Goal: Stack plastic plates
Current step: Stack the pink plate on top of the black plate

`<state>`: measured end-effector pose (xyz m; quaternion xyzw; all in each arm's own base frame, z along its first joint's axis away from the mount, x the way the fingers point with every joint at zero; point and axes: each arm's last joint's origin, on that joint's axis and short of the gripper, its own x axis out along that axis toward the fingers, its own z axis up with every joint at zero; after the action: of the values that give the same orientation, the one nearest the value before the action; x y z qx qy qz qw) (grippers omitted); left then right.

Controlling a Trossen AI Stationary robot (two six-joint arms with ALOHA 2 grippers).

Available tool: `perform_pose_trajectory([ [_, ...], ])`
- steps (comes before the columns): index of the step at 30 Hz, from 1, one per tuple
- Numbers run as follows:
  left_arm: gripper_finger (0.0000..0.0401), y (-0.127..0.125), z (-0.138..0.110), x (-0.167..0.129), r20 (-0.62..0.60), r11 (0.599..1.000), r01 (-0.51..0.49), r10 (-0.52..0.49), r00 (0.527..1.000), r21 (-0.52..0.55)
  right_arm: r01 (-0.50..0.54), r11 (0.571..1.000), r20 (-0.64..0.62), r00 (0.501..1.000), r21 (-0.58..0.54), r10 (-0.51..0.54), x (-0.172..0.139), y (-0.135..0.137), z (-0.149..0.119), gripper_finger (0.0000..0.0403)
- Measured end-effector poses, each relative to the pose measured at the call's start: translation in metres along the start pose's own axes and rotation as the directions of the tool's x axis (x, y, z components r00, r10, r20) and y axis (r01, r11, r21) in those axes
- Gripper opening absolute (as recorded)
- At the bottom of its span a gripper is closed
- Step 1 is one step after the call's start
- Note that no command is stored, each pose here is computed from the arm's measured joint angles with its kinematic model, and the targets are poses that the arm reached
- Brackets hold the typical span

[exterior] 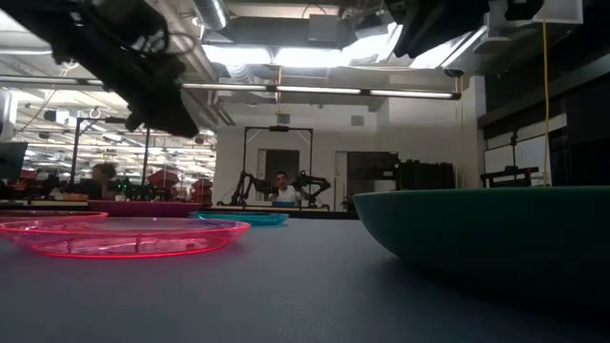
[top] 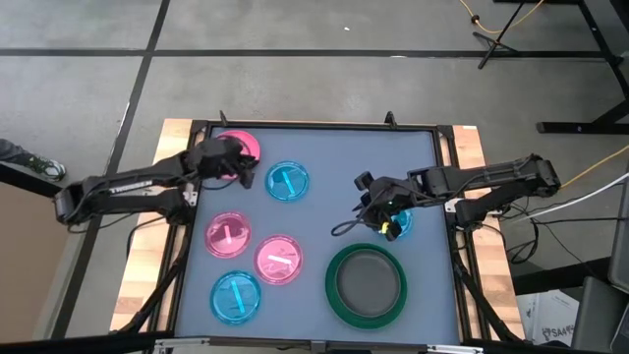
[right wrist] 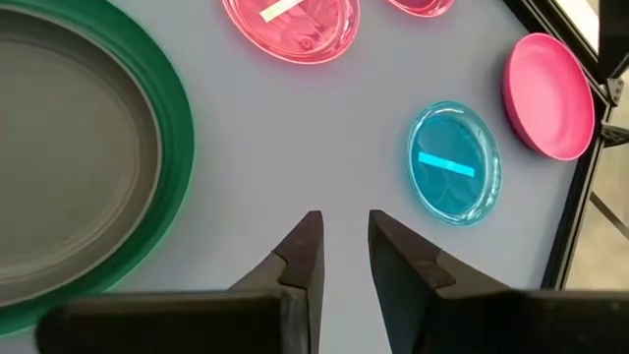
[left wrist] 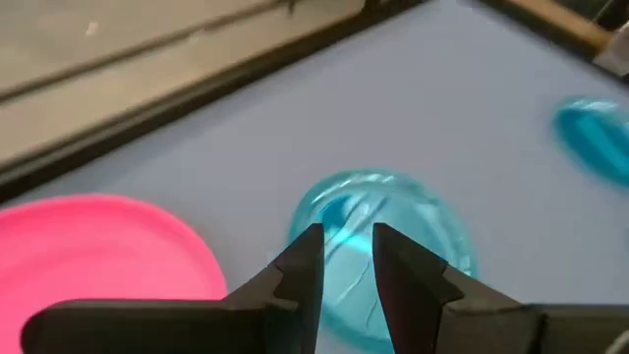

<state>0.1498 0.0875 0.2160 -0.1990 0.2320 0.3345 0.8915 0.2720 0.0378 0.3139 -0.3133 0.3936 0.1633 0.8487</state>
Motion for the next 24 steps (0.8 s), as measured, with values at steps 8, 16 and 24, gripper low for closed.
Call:
perform_pose_trajectory([
  [8, 0.0084, 0.014, 0.01, 0.029, -0.222, 0.997, -0.067, 0.057, 0.973, -0.037, 0.024, 0.999, -0.017, 1.0, 0.037, -0.023, 0.001, -0.01, -0.007, 0.0074],
  [16, 0.0084, 0.028, -0.004, 0.052, -0.364, 0.989, -0.134, 0.103, 0.926, -0.058, 0.098, 0.993, 0.008, 0.995, 0.072, -0.099, 0.0, -0.029, -0.013, 0.0074],
  [24, 0.0084, 0.032, -0.011, 0.062, -0.411, 0.981, -0.192, 0.161, 0.897, -0.034, 0.164, 0.98, 0.025, 0.986, 0.111, -0.168, 0.0, -0.045, -0.02, 0.0074],
])
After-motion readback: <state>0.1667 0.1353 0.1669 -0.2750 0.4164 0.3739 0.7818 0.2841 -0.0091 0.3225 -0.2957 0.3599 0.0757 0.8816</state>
